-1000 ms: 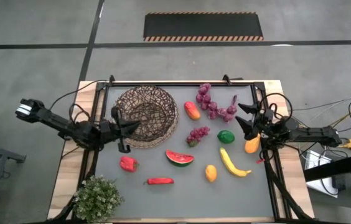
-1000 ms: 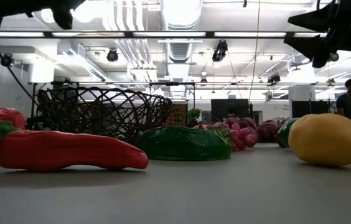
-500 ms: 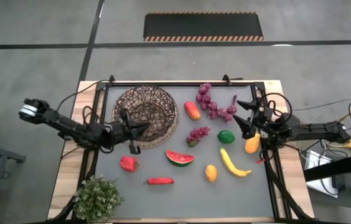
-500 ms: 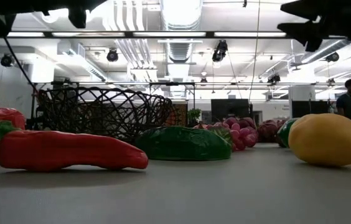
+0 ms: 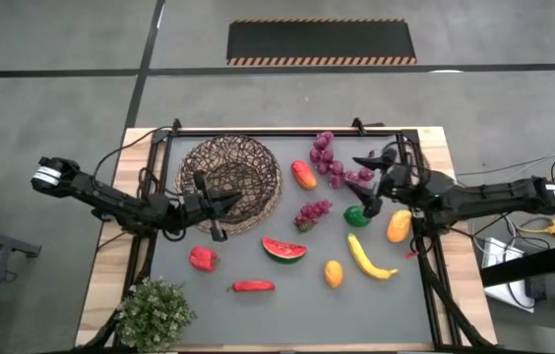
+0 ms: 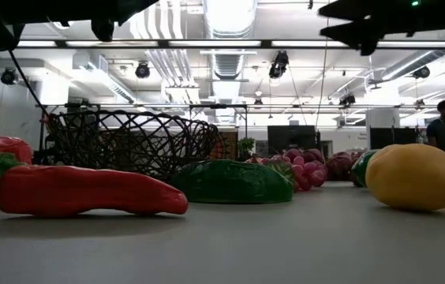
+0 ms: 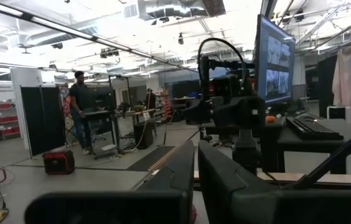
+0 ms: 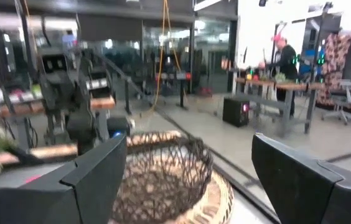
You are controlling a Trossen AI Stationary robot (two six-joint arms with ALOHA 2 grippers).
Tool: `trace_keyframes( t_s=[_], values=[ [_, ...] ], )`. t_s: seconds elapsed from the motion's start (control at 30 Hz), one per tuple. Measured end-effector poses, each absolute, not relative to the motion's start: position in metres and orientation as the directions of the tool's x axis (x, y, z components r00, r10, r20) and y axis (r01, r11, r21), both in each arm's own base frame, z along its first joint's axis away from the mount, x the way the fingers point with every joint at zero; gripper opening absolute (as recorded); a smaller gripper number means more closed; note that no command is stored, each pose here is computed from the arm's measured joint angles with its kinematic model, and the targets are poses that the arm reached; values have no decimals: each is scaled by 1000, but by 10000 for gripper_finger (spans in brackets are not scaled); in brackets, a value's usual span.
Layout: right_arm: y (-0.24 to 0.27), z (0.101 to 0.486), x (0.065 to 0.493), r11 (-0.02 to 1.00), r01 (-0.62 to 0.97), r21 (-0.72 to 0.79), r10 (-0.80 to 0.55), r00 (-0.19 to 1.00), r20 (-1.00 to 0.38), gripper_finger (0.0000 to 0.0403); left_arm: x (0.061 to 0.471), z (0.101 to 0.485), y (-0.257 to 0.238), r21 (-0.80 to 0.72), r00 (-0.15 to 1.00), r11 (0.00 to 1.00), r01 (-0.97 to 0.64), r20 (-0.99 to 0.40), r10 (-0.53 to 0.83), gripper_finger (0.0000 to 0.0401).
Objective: Build produce basket
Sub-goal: Put the red mango into the wire basket
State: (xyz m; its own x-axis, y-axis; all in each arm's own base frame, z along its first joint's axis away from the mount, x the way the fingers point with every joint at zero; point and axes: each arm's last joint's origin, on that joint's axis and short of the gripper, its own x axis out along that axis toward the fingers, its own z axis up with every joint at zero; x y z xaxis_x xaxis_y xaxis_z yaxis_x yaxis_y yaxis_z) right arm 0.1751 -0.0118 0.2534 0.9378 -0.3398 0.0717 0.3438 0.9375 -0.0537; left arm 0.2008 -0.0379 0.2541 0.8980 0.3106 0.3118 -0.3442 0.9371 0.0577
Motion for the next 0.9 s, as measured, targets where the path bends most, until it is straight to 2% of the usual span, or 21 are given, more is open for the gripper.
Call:
trace_keyframes(
  t_s=[0.53, 0.77, 0.9],
  values=[
    [-16, 281, 236, 933, 356, -53, -358, 933, -42, 325, 201, 253, -37, 62, 893, 927, -370, 301, 336, 5],
    [-30, 286, 260, 914, 401, -54, -403, 892, -205, 325, 199, 255, -33, 127, 880, 902, -412, 311, 358, 5],
    [-42, 285, 268, 892, 451, -43, -435, 826, -360, 325, 197, 259, -27, 214, 848, 838, -502, 316, 427, 5]
  ],
)
